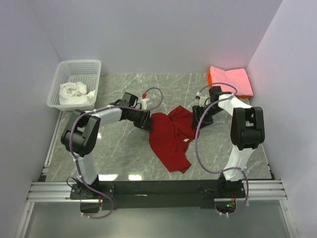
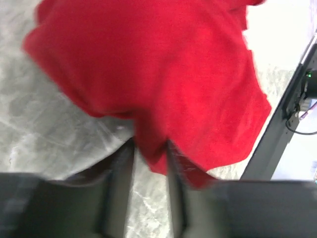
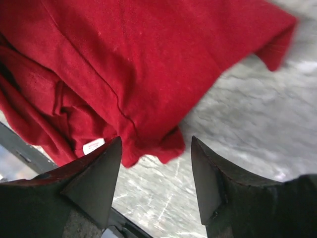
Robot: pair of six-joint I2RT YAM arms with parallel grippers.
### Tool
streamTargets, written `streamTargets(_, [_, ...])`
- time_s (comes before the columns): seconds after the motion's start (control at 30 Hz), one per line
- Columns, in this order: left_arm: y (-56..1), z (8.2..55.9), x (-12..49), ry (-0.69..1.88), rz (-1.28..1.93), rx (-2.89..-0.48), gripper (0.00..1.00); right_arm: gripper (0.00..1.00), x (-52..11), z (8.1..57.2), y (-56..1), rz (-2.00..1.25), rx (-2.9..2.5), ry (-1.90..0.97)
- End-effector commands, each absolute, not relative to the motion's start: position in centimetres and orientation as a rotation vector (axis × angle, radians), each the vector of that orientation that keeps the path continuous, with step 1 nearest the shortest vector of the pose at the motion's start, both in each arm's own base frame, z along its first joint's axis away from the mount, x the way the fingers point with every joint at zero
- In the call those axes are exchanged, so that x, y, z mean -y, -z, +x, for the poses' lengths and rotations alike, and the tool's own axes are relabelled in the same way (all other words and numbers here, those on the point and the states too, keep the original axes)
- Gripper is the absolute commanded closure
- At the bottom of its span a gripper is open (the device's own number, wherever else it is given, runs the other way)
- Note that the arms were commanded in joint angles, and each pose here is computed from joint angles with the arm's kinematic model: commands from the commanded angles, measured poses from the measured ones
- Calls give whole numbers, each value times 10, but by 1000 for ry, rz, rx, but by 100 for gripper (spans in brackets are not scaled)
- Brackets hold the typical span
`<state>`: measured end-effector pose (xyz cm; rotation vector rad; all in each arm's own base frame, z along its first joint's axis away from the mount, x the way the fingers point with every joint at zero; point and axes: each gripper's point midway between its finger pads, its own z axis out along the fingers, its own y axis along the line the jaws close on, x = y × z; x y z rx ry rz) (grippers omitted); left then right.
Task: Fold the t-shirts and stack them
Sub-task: Flatten the tshirt out
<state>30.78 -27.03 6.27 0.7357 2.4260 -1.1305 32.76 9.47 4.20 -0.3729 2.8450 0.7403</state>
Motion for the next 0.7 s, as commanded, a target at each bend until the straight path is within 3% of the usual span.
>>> streamTargets(0.0, [-73, 330, 265, 1159, 644, -2429, 68, 36, -109, 334, -40, -369, -2829, -811])
streamTargets(0.03, [-75, 332, 262, 1170, 632, -2429, 78, 38, -109, 333, -38, -362, -2837, -819])
streamTargets(0.13, [-84, 340, 241, 1177, 595, -2439, 95, 57, -109, 331, -33, -359, -2848, -823])
streamTargets(0.17, [-85, 343, 234, 1159, 596, -2434, 99, 71, -110, 329, -34, -359, -2844, -833])
streamTargets(0.27, [-82, 356, 196, 1093, 527, -2460, 100, 100, -116, 322, -44, -371, -2824, -897])
streamTargets(0.43, [-81, 395, 140, 944, 421, -2468, 99, 100, -149, 287, -64, -475, -2749, -1128])
streamTargets(0.5, [-96, 398, 145, 947, 487, -2431, 88, 100, -159, 267, -68, -520, -2734, -1205])
streamTargets(0.53, [-105, 394, 152, 1003, 508, -2402, 67, 100, -165, 260, -75, -536, -2708, -1269])
streamTargets(0.63, [-128, 377, 176, 1095, 543, -2328, 33, 100, -167, 264, -100, -578, -2600, -1255])
streamTargets(0.67, [-136, 368, 182, 1122, 532, -2315, 28, 100, -164, 272, -120, -574, -2533, -1214])
